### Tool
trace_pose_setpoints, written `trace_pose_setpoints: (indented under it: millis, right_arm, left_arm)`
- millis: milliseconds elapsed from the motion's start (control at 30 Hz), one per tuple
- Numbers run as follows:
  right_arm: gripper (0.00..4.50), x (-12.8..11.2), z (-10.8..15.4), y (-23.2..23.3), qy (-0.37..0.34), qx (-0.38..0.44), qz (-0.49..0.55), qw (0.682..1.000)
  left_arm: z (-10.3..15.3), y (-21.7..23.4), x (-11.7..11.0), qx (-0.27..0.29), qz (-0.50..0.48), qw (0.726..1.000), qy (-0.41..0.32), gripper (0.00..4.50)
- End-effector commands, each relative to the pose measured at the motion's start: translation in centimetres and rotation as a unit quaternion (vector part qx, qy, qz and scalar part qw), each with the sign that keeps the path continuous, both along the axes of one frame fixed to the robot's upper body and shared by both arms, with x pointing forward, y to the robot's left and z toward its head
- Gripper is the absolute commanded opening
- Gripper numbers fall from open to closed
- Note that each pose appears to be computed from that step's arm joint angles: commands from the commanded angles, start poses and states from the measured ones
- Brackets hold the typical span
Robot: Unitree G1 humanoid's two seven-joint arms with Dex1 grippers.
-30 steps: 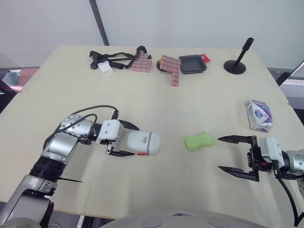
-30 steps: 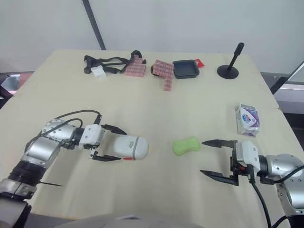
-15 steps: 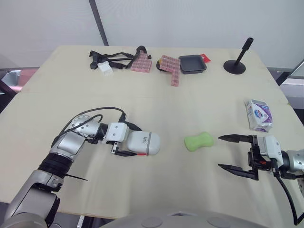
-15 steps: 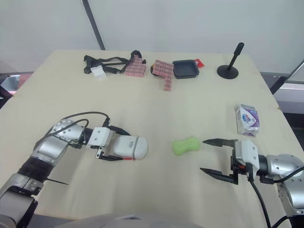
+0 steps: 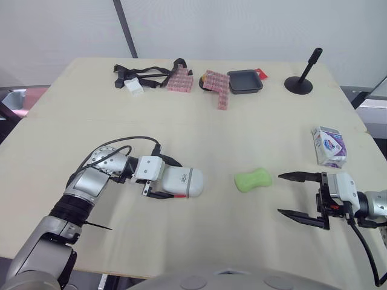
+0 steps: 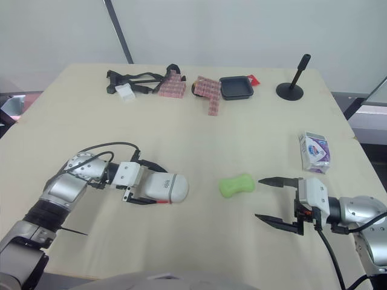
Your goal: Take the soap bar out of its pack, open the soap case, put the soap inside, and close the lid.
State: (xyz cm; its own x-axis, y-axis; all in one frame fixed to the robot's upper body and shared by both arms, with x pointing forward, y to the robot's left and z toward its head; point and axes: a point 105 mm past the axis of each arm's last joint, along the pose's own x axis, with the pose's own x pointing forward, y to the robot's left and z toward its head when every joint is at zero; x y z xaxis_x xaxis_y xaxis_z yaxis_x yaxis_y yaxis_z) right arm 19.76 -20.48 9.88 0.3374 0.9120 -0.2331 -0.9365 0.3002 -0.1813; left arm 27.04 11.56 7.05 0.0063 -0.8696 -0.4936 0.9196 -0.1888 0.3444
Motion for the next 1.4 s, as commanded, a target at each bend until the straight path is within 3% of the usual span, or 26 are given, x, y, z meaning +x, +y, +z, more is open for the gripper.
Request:
trace_pose_setpoints:
  millis: [33,67,467,667,867,1033,1400]
  right_arm:
    - [4.5,0.0,0.7,-0.2,-0.013,-0.008,-0.001,1.0]
    - [4.5,0.0,0.7,-0.2,-0.012,-0.008,-0.001,1.0]
    - [4.5,0.1,0.4,-0.3,0.0,-0.017,-0.005,1.0]
    - [4.5,1.8,2.9,0.9,0.15,0.008,-0.054,0.987]
    - [4.5,2.8,6.9,4.1,0.227,0.061,-0.047,0.971]
    - [4.5,3.3,7.4,5.9,0.303,0.066,-0.063,0.949]
    - [4.5,5.1,8.5,8.8,0.341,0.102,-0.085,0.931]
  left_arm:
    - [0.6,-0.1,0.2,-0.007,-0.004,1.0,-0.004,3.69]
    - [0.6,-0.1,0.2,-0.008,-0.004,1.0,-0.005,3.48]
    - [0.7,0.0,0.6,-0.008,0.001,1.0,-0.03,3.47]
    - [2.9,-0.8,1.1,-0.067,0.0,0.992,-0.105,3.47]
    - [6.1,-2.6,1.4,-0.147,0.013,0.972,-0.181,3.47]
    - [7.6,-4.4,1.0,-0.188,0.012,0.951,-0.246,3.47]
    - [7.9,-7.1,0.7,-0.234,0.049,0.932,-0.273,3.47]
